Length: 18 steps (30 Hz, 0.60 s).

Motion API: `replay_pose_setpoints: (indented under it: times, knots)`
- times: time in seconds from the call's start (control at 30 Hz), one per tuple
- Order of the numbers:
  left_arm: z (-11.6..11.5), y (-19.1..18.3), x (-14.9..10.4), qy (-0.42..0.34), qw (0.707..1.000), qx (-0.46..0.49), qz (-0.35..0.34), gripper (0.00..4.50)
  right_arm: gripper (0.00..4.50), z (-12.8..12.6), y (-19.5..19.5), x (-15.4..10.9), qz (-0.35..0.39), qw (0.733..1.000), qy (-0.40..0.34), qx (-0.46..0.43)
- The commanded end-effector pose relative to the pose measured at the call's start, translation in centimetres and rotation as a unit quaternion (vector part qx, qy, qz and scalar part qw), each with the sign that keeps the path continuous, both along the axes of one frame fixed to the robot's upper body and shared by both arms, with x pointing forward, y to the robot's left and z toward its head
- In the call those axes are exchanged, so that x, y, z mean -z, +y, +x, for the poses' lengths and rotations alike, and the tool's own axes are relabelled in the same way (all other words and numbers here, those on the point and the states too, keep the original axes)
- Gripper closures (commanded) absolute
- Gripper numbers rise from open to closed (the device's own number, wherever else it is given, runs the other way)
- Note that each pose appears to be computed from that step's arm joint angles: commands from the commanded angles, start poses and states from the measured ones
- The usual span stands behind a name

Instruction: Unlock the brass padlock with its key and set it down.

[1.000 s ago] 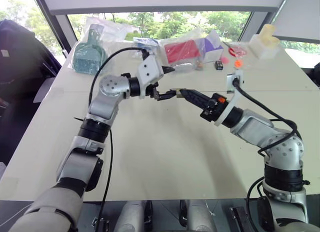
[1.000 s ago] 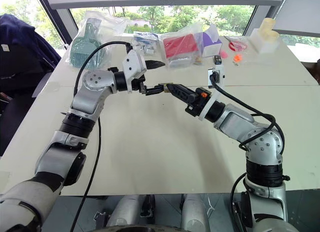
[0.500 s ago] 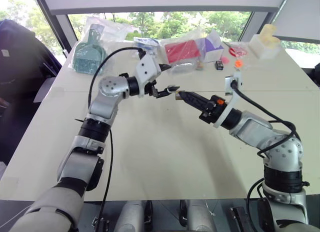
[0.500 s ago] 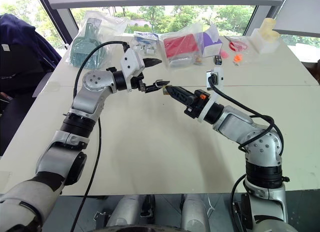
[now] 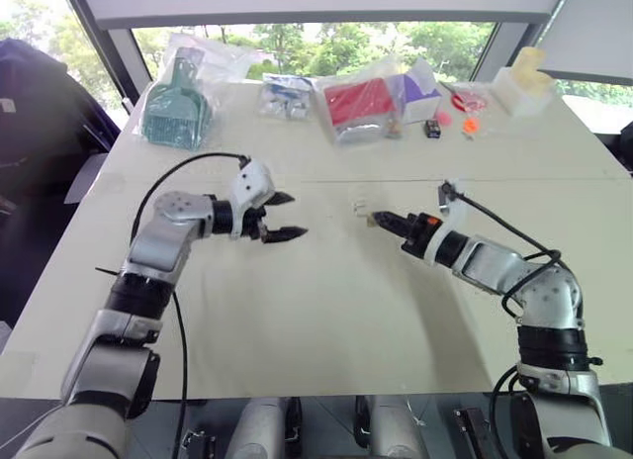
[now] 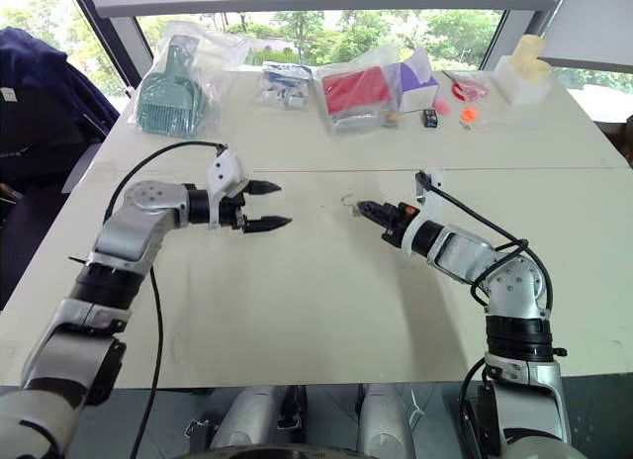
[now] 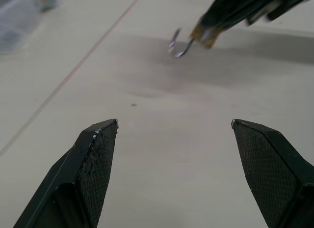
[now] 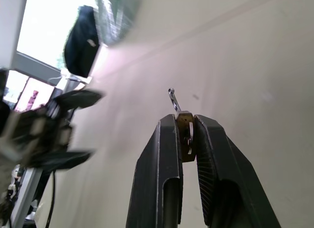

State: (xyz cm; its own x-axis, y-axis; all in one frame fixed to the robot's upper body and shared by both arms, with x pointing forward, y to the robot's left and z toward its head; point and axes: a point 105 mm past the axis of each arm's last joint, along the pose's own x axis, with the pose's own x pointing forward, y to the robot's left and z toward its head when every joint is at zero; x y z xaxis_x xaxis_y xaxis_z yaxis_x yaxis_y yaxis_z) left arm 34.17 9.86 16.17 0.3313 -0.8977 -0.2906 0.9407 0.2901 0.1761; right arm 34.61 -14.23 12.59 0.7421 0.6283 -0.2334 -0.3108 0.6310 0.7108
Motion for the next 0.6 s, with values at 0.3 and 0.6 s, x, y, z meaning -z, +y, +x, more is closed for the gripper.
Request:
replay_pose_setpoints:
  times: [0.3,0.6]
  knots:
    - [-2.1,-0.8,-1.3,0.007,1.0,0.004,-0.029,0.6,1.22,1.7,-2.2,-0.4,-0.096,0.995,-0.007,-0.023]
    - [-2.1,0.0,-1.4,0.012,0.999,-0.016,-0.037,0.6,0.02,-1.0,-10.3,-3.7,-0.296,0.949,-0.107,0.021]
